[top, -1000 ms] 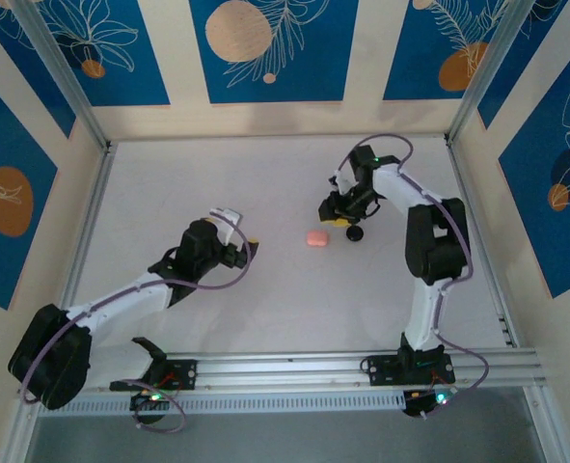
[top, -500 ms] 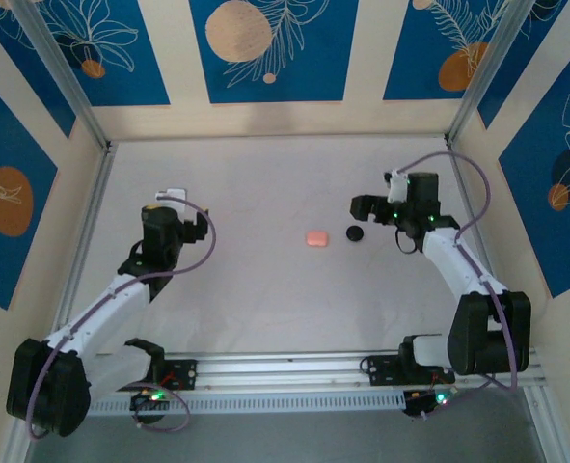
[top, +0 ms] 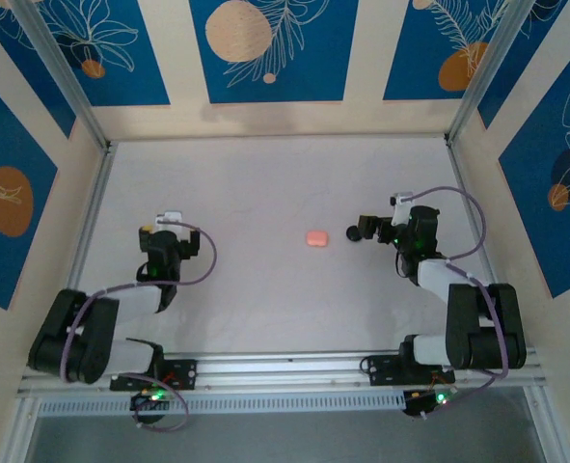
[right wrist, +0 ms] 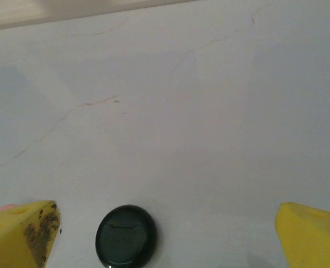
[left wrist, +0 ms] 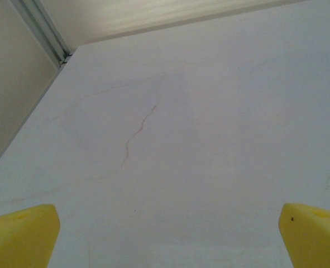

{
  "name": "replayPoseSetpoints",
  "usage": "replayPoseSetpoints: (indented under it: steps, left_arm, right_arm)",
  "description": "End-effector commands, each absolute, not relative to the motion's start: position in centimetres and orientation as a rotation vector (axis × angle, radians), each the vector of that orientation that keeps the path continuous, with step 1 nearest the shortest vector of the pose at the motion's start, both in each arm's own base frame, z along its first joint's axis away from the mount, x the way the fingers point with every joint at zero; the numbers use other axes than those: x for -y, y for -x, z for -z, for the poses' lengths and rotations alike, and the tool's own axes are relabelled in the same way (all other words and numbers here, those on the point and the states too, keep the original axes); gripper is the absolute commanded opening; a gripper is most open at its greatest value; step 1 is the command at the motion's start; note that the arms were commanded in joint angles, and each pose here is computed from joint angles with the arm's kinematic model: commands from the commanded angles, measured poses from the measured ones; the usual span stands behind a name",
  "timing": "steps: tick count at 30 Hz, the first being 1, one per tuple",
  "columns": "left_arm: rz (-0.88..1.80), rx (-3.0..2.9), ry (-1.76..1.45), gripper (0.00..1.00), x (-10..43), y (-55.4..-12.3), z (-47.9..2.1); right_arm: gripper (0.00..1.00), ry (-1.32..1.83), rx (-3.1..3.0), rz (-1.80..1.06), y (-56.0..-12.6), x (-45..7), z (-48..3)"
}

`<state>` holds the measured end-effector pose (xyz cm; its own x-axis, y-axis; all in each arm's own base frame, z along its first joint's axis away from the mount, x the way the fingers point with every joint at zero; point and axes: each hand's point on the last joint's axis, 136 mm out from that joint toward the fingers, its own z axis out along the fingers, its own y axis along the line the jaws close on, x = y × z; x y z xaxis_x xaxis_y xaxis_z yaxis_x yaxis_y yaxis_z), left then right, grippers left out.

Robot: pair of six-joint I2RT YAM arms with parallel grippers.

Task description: Insert the wireless bluetooth earbuds into the charging case

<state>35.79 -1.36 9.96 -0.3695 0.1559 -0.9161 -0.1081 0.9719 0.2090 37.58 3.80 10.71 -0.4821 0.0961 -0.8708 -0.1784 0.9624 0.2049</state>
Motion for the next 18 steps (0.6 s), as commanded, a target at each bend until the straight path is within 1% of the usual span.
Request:
replayPoseSetpoints:
  steps: [1, 2, 5, 8, 18]
  left_arm:
    - [-0.231, -1.781, 0.006, 1.00, 0.8, -37.1, -11.3]
    - [-0.203, -1.768, -0.024, 1.00, 1.2, -37.3, -10.6]
    - [-0.202, -1.799, -0.018, 1.00, 1.2, -37.6, -10.2]
    - [-0.175, -1.902, 0.015, 1.00, 0.3, -39.4, -9.2]
    - [-0.140, -1.891, 0.002, 1.00, 0.4, -39.4, -9.4]
  right_arm:
    - [0.99, 0.155, -1.918, -0.310, -38.7, -4.6, -11.3]
    - [0.99, 0.182, -1.912, -0.302, -38.7, -5.0, -10.3]
    - [0.99, 0.158, -1.919, -0.278, -38.4, -4.6, -9.6]
    - [0.99, 0.127, -1.950, -0.330, -39.1, -4.1, -9.5]
    - [0.99, 0.108, -1.946, -0.325, -39.2, -3.8, -9.6]
